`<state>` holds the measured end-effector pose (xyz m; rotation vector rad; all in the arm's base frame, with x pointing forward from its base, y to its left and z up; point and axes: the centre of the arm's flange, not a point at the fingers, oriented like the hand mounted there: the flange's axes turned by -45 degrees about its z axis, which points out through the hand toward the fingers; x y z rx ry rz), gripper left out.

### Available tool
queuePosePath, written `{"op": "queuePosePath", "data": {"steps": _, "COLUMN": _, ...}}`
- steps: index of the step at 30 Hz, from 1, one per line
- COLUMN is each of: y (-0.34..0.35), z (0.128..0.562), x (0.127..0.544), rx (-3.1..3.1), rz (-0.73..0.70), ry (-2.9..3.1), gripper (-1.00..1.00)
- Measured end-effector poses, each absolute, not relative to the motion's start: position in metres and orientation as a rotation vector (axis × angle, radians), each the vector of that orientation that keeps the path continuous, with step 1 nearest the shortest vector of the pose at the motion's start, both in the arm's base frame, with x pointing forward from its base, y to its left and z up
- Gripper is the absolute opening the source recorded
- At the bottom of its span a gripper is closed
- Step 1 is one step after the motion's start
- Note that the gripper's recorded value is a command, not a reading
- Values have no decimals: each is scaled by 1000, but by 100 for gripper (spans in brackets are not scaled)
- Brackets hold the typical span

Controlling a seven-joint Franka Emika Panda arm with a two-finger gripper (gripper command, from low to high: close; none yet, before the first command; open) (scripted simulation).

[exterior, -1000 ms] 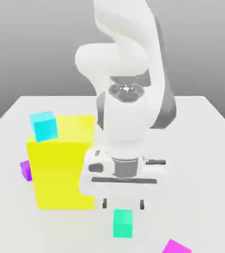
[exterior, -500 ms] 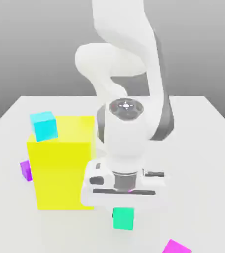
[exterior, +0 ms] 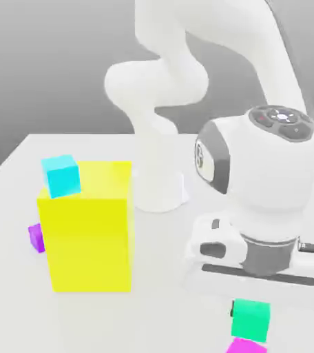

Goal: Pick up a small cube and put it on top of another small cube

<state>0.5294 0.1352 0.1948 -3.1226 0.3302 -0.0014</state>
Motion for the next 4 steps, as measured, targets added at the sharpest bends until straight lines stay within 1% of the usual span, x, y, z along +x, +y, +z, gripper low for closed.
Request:
{"op": "queuePosePath", "data": {"steps": 1, "y": 136, "z": 185, "x": 529, "rx": -3123, "rz": -1, "ry": 330, "gripper": 100}}
{"op": "queuePosePath", "data": {"steps": 4, "y": 136, "z": 185, "x": 529, "rx": -3123, "rz": -1, "ry": 330, "gripper": 100}}
